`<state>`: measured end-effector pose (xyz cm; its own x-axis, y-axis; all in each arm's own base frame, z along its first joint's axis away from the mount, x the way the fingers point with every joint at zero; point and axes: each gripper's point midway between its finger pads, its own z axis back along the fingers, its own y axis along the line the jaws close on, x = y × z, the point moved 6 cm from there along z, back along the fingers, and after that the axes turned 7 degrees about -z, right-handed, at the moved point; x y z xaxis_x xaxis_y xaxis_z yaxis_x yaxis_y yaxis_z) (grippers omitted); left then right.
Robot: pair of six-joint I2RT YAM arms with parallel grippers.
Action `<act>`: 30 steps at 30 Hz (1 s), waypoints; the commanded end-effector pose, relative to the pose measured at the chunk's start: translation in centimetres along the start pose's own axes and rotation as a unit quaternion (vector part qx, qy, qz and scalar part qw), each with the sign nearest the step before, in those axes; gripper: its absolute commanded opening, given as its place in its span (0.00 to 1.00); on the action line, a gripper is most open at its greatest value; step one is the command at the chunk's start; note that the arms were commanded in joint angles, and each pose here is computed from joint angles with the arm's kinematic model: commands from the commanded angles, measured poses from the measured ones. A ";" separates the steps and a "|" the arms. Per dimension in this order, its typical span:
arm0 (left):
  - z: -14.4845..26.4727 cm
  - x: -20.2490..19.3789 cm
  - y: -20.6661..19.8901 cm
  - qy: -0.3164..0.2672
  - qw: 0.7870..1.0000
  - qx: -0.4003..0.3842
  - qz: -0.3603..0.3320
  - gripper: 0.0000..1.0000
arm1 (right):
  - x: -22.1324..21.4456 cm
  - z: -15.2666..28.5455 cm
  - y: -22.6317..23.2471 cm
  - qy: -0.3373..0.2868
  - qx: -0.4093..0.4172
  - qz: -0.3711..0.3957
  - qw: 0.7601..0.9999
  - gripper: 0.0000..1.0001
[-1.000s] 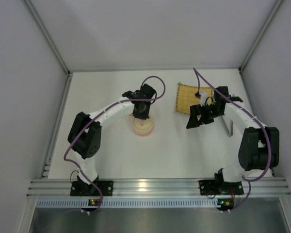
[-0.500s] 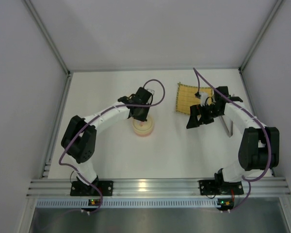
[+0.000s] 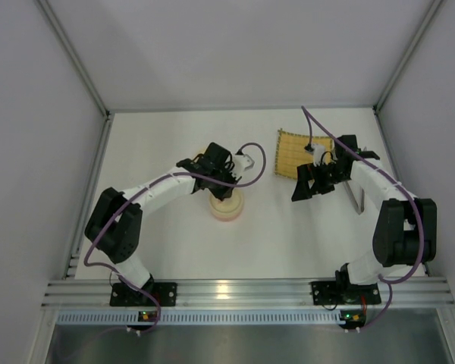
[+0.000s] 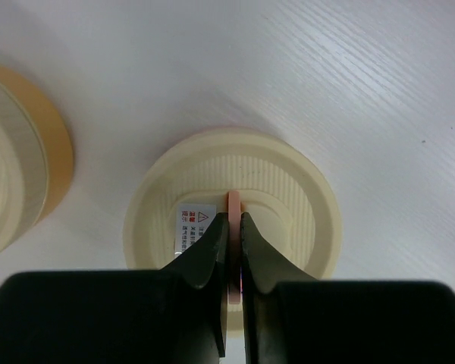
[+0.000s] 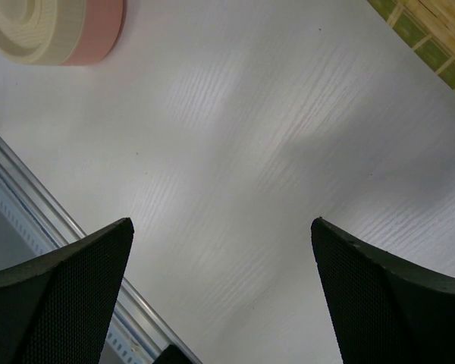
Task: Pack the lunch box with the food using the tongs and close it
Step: Close the box lid on the packing box.
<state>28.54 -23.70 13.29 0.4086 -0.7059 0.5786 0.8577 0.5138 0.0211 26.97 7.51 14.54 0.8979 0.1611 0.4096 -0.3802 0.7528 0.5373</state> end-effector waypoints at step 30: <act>0.3 -4.9 -2.2 0.116 0.976 -0.136 -0.122 0.37 | 0.7 0.5 -0.1 -0.015 0.007 0.021 1.000 0.99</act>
<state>27.58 -24.43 13.32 0.0715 -0.8110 0.5807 0.9915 0.1213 0.0474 26.97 7.46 14.51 0.8931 0.1717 0.4158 -0.3919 0.7508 0.5318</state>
